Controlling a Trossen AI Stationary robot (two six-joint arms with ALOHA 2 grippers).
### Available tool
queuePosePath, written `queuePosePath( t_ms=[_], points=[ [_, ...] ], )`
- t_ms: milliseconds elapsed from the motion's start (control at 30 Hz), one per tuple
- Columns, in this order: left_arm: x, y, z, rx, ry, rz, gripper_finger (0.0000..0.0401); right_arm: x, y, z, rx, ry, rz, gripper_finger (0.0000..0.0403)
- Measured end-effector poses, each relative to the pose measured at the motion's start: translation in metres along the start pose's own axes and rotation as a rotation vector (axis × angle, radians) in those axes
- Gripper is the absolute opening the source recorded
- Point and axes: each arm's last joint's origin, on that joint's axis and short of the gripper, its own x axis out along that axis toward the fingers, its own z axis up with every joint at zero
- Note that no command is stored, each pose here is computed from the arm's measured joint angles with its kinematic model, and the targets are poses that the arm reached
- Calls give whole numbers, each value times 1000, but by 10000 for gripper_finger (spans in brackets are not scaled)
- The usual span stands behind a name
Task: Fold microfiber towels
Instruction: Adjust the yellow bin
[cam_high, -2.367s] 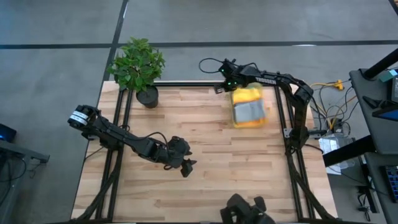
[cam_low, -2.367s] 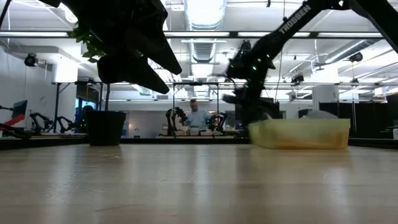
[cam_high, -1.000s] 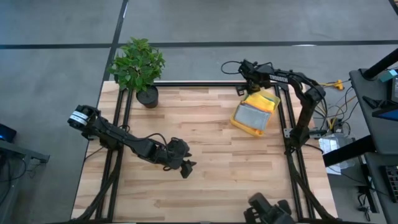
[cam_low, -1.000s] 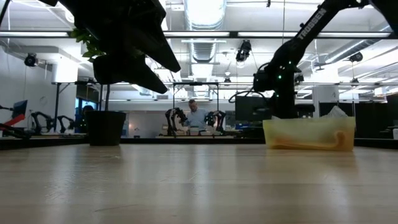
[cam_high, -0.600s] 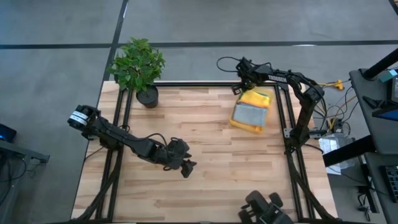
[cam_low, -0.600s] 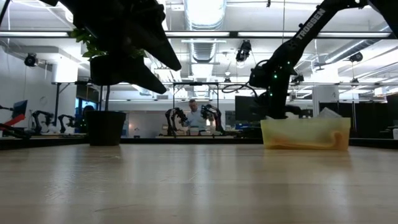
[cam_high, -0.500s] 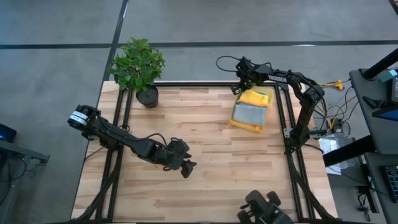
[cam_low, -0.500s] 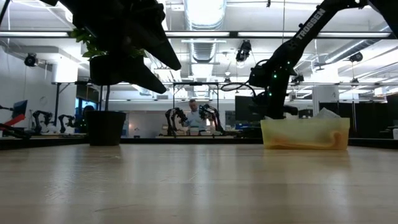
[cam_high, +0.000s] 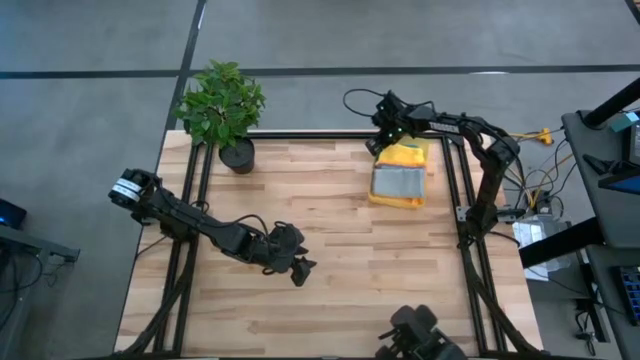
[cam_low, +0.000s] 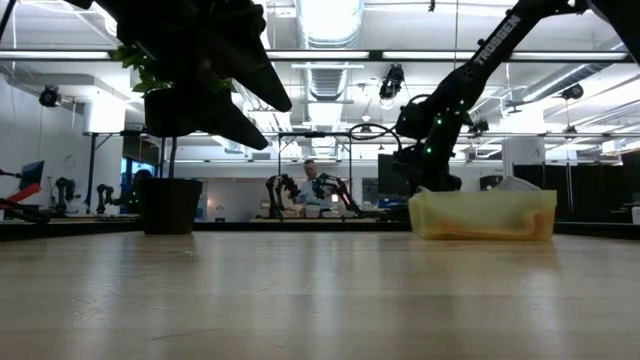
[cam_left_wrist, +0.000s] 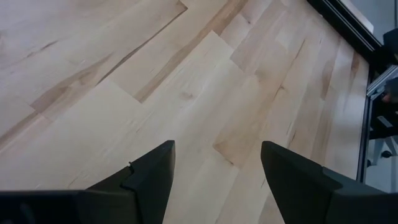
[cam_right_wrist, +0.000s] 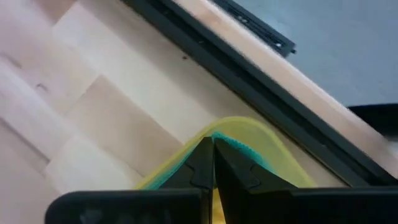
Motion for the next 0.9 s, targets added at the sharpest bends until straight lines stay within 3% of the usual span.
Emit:
queuePosePath(
  t_ms=[267,367,433,567,667,900],
  points=[
    [0,0,0,-24,-1,1,226,8,5,-3,-93,25,65,9],
    [0,0,0,-24,-1,1,226,6,5,-3,-34,29,50,9],
    [0,0,0,-24,-1,1,226,0,4,-4,61,46,-1,9],
    [0,0,1,-25,-14,10,226,-12,-1,-12,191,101,-211,9],
    [0,1,2,-26,-44,29,226,-16,-5,-14,183,110,-323,9],
    [0,1,3,-27,-67,42,226,-10,-19,-10,126,84,-341,9]
  ],
)
